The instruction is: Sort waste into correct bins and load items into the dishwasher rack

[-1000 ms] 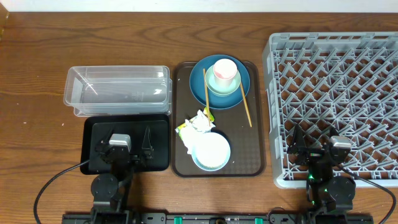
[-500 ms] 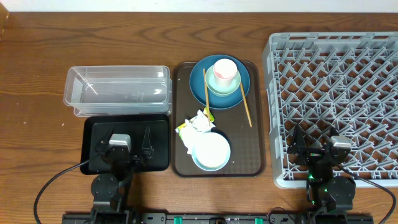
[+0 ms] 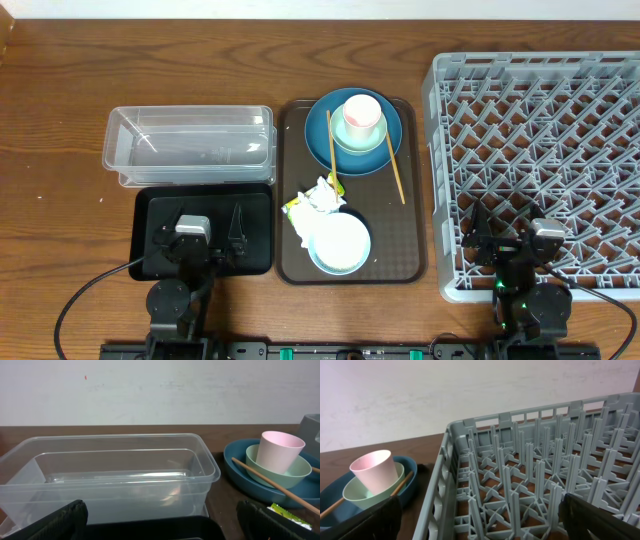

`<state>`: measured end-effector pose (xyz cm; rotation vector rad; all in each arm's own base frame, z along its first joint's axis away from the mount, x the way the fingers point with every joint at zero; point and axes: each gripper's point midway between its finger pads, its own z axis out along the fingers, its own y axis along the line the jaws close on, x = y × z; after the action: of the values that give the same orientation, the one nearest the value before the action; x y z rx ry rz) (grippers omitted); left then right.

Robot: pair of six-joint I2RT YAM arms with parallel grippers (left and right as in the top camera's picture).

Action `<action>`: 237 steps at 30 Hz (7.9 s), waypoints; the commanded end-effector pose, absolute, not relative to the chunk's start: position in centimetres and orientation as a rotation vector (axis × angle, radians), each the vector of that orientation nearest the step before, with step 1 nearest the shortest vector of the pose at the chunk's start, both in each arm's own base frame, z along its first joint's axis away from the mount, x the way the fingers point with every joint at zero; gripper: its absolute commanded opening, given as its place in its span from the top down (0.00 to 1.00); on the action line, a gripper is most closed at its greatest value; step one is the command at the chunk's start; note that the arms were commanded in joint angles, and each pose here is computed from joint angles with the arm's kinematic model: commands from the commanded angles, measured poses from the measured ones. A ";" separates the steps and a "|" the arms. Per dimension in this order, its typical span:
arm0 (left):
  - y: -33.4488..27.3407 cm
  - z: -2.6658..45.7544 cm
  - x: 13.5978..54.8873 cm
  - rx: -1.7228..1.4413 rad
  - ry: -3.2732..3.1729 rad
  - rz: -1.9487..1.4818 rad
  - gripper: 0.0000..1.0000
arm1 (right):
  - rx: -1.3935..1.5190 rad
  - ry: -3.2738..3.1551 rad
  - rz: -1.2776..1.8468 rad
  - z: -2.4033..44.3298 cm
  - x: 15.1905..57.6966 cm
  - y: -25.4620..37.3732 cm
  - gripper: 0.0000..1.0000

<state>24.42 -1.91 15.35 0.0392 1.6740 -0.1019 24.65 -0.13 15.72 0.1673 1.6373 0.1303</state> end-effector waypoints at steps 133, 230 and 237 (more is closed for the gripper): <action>-29.1 3.0 21.1 0.351 2.653 -0.286 0.68 | 0.171 1.635 0.121 15.7 24.6 -0.3 0.01; -27.9 9.3 17.7 0.320 2.696 -0.502 0.94 | 0.171 1.635 0.121 15.7 24.6 -0.3 0.01; -26.9 11.1 17.3 0.386 2.654 -0.511 0.94 | 0.171 1.635 0.121 15.7 24.6 -0.3 0.01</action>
<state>17.25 -27.09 9.73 0.3544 2.6962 -0.4875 24.65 -0.13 15.72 0.1673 1.6373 0.1303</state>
